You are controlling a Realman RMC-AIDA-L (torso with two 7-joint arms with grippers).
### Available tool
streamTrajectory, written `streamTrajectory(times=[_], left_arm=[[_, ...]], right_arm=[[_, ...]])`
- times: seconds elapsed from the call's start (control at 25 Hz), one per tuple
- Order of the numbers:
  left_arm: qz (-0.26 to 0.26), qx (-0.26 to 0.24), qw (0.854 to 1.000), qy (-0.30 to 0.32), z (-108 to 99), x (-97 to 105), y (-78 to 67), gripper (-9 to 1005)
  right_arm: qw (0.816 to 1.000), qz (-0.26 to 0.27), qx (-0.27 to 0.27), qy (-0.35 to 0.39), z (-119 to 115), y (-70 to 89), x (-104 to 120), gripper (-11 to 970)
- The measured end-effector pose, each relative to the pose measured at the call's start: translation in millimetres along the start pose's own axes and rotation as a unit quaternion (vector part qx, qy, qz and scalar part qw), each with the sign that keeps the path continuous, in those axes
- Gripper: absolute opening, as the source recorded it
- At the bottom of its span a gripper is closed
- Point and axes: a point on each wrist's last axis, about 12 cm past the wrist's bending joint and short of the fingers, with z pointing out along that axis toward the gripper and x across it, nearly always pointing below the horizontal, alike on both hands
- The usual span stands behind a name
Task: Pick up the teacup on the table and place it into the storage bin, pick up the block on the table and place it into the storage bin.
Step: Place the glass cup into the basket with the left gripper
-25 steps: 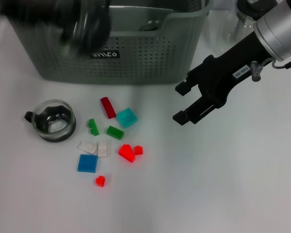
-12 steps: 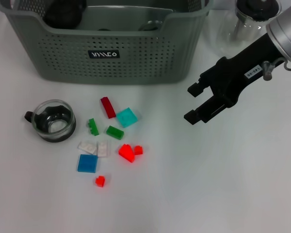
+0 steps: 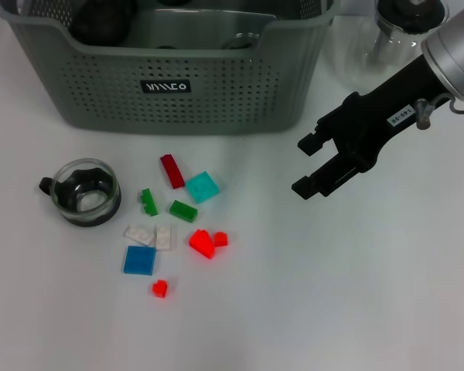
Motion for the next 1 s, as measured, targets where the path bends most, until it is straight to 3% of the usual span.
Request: streamTrajectory(times=[0.28,1.0], left_arm=[[0.024,-0.028,0.999,0.002,16,8,-11.5,48],[0.052,-0.046,0.998,-0.004,28,13,-23.2,87]], right_arm=[[1.000,0.001,0.005,-0.002,3,-1.4,-1,854],[1.000,0.001,0.012,-0.001,8,-3.1,-2,855]])
